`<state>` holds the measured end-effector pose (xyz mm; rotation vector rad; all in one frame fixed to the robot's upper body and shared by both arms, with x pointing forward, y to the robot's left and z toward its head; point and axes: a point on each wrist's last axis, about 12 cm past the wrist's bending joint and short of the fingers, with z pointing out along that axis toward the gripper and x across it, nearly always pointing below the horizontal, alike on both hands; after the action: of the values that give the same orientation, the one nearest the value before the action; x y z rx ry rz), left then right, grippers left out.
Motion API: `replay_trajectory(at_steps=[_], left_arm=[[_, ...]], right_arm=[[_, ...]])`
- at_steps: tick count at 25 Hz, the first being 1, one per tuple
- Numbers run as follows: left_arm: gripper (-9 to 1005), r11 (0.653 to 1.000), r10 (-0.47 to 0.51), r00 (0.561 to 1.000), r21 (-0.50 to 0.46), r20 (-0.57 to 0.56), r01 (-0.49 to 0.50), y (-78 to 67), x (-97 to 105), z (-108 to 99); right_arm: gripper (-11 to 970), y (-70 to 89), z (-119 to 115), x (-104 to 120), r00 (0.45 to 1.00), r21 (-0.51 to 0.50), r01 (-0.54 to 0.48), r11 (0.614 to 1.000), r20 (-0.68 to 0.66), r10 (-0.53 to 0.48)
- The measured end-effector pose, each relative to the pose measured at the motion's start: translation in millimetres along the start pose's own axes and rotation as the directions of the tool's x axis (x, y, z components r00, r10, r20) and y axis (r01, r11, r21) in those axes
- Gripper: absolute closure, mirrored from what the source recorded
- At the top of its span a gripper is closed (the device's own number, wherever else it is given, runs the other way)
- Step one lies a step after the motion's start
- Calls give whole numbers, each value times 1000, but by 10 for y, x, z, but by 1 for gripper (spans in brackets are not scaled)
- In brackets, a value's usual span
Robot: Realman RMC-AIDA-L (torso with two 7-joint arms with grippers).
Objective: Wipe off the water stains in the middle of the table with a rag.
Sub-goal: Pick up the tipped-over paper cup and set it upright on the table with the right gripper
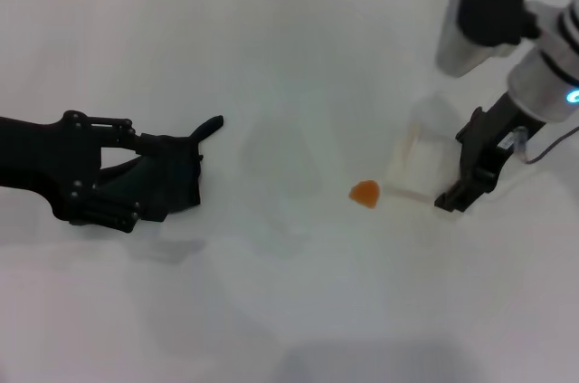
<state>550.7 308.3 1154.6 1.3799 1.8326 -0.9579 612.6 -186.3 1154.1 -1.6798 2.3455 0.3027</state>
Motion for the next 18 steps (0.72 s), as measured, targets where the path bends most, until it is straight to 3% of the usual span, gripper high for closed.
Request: replay_trajectory(at_steps=[4,7,13,18], left_arm=[[120,1000,1,1000,0,0,-1,-2,4,-1],[120,1000,2,1000,-2,-1,-2,0,5,-9],[120,1000,6,1000,-5,-2,-6,2,0,-32],[120,1000,9,1000,-7,-4,-9,7,-9,-41]], right_arm=[[298,-36,-179,236,985,-18,-52,998,165,55],[300,-28,-316,467,941,-41,-64,997,329,74],[301,84,-390,958,794,-14,-68,998,605,63],[302,224,-160,1275,649,-2,-104,995,758,70]])
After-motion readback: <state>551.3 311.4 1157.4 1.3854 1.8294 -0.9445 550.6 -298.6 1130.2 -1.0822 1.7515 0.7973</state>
